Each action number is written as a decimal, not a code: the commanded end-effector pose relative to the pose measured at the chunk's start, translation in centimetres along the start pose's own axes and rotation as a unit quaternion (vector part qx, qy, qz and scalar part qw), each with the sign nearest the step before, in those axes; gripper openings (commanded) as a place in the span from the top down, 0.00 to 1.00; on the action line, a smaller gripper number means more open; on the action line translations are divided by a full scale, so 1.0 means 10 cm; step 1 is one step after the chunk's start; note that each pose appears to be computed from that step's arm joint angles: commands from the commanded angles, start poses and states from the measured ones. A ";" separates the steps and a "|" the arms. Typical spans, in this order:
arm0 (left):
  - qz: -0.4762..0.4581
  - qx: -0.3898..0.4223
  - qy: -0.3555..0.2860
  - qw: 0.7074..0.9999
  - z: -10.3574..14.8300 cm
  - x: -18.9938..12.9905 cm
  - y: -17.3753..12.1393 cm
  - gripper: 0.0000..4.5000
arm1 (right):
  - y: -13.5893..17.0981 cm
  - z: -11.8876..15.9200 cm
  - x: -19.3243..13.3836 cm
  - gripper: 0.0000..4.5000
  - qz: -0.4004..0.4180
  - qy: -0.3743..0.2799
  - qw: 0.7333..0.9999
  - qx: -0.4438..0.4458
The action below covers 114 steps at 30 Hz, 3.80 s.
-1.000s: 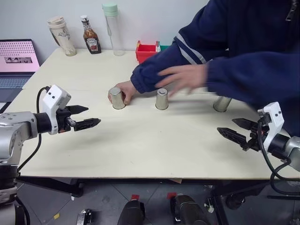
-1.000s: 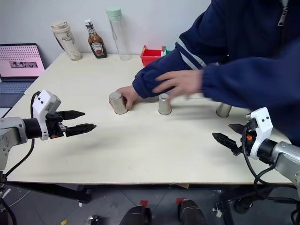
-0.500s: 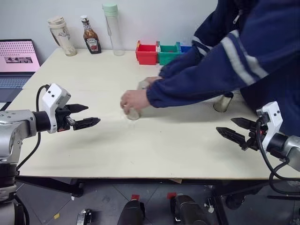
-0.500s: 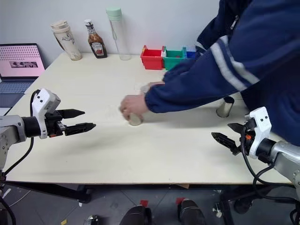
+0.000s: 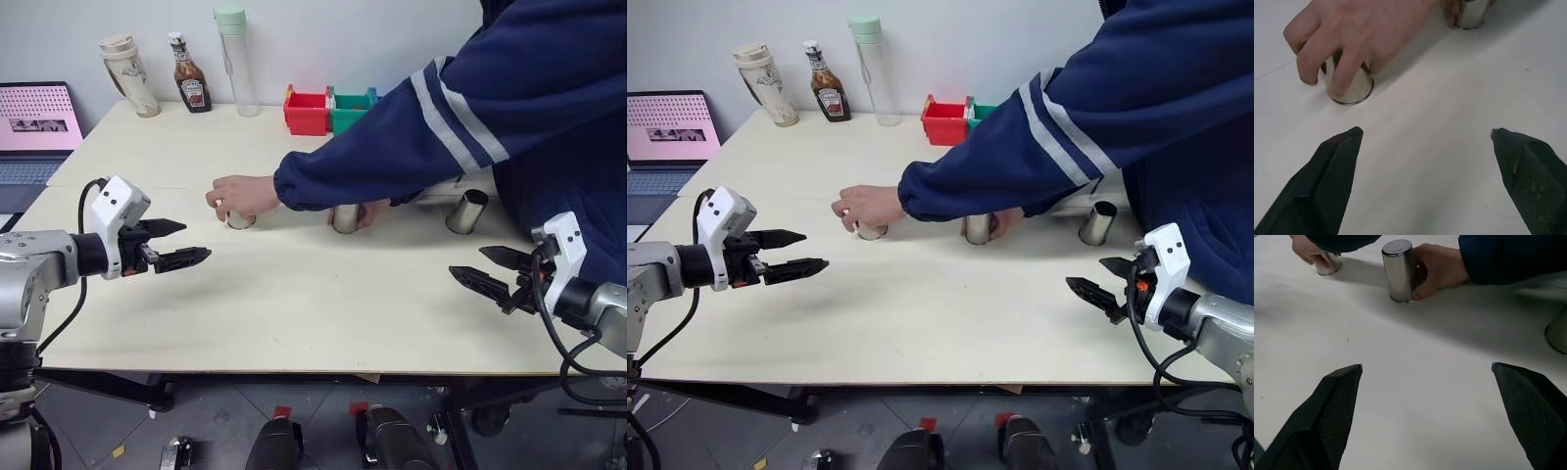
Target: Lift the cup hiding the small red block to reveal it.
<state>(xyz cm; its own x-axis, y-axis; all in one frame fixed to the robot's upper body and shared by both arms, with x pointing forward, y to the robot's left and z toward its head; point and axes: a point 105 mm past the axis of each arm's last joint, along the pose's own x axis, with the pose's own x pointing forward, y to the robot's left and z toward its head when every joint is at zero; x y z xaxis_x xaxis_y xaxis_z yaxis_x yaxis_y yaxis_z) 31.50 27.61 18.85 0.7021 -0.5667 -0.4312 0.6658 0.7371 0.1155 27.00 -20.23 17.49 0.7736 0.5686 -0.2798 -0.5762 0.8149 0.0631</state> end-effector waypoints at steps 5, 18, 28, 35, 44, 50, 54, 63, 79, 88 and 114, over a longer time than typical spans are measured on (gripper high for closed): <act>-0.009 0.029 -0.009 1.000 0.13 -0.02 -0.09 0.01 | 0.17 0.02 0.13 0.00 0.044 0.005 0.998 -0.044; -0.042 0.048 -0.146 0.987 0.27 0.57 -0.85 0.01 | 0.23 0.23 1.66 0.00 0.016 -0.100 0.993 -0.061; -0.028 0.044 -0.183 0.982 0.34 0.81 -1.01 0.01 | 0.12 0.32 2.17 0.00 0.016 -0.091 0.994 -0.056; -0.026 0.034 -0.201 0.979 0.41 0.91 -1.06 0.01 | 0.23 0.39 2.35 0.00 0.025 -0.098 0.993 -0.059; -0.030 0.037 -0.203 0.978 0.45 0.96 -1.05 0.01 | 0.35 0.46 2.47 0.00 0.027 -0.102 0.993 -0.058; -0.030 0.035 -0.208 0.977 0.49 1.00 -1.04 0.00 | 0.36 0.48 2.49 0.08 0.019 -0.105 0.992 -0.073; -0.031 0.034 -0.210 0.977 0.50 1.02 -1.05 0.00 | 0.35 0.49 2.50 0.28 0.011 -0.110 0.991 -0.080; -0.026 0.032 -0.213 0.976 0.53 1.02 -1.02 0.00 | 0.34 0.59 2.46 0.43 0.017 -0.134 0.988 -0.079; -0.023 0.028 -0.206 0.978 0.49 1.02 -1.00 0.00 | -0.12 0.95 1.74 0.43 -0.012 -0.198 0.978 -0.067; -0.034 0.037 -0.203 0.978 0.54 1.07 -0.97 0.00 | -0.32 0.20 1.81 0.43 -0.063 -0.125 0.990 -0.021; -0.013 0.030 -0.110 0.993 0.32 0.43 -0.61 0.00 | 0.36 0.05 0.49 0.01 0.115 -0.006 0.992 -0.058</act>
<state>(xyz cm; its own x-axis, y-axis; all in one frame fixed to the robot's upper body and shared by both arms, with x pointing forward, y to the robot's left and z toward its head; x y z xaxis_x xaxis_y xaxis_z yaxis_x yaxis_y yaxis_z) 31.95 18.85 17.02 0.7225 -0.6413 -0.2585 0.6847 0.7155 0.1387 31.38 -15.65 14.79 0.7042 0.6543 -0.2758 -0.6834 0.7300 -0.0132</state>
